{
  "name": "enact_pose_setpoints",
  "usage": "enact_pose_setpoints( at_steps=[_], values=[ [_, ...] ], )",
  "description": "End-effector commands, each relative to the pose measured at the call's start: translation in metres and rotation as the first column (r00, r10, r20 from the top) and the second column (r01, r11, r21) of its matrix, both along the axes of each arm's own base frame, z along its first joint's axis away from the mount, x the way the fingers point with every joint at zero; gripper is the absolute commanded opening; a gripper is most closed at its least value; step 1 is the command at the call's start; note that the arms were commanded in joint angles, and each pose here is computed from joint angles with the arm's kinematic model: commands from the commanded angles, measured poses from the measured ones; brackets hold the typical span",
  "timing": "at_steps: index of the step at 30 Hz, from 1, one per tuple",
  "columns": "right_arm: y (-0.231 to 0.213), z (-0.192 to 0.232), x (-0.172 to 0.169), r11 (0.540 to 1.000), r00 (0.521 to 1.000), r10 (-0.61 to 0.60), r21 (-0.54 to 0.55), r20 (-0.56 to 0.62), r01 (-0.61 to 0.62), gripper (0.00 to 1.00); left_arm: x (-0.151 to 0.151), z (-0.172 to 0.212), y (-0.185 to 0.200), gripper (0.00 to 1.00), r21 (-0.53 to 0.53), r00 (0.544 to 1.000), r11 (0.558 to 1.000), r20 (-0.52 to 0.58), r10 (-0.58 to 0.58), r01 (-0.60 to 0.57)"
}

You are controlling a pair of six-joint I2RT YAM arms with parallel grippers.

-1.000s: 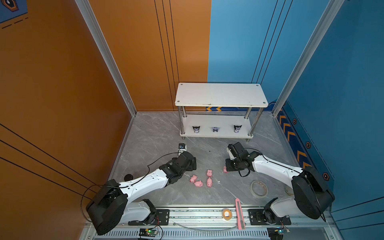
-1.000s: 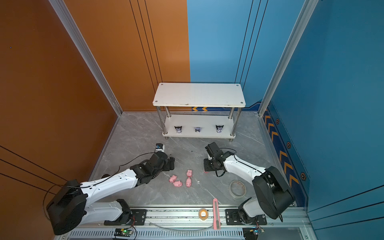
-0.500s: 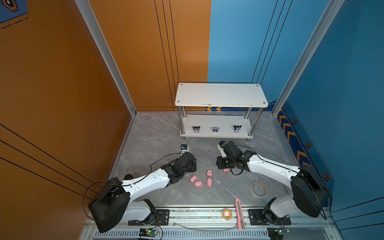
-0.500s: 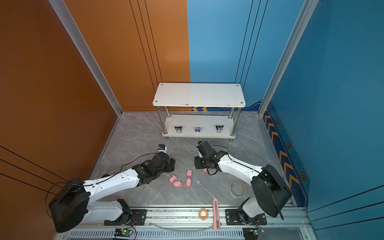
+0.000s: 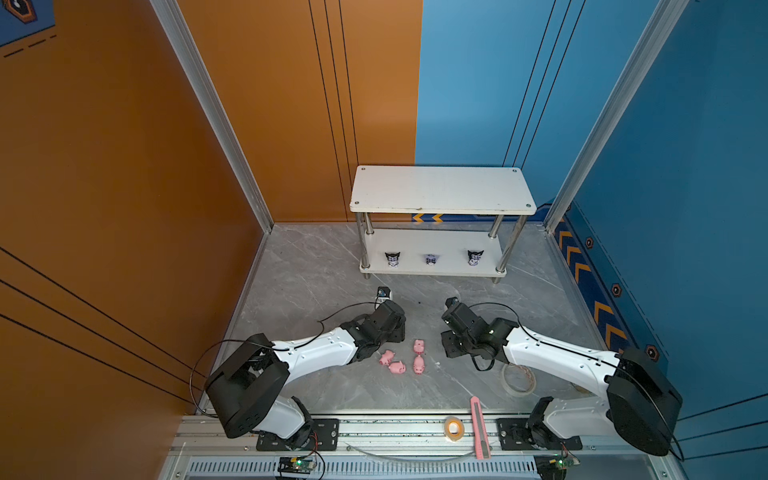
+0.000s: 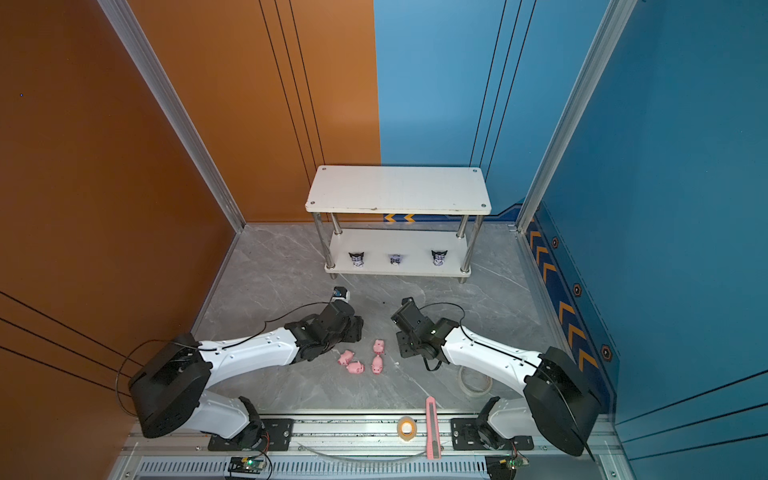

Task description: Place and organize the plastic toys onto the shelf

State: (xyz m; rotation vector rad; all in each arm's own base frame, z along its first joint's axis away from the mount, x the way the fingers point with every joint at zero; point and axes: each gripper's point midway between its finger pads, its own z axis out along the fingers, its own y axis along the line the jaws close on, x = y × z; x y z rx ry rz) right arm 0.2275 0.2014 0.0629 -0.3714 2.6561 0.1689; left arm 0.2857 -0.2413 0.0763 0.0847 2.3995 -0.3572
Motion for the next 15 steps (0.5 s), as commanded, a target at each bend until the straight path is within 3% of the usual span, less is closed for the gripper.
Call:
enact_pose_setpoints(
  at_steps=[1,15],
  values=[
    [-0.011,-0.006,0.006,0.993,0.999,0.0,-0.117,0.036,0.004,0.55,-0.003,0.005,-0.005,0.69,0.008,1.0,1.0,-0.003,-0.015,0.015],
    [0.002,-0.014,0.018,0.986,0.998,0.039,-0.165,0.042,-0.032,0.57,-0.009,0.009,0.016,0.69,0.042,1.0,0.999,0.011,0.029,-0.03]
  ],
)
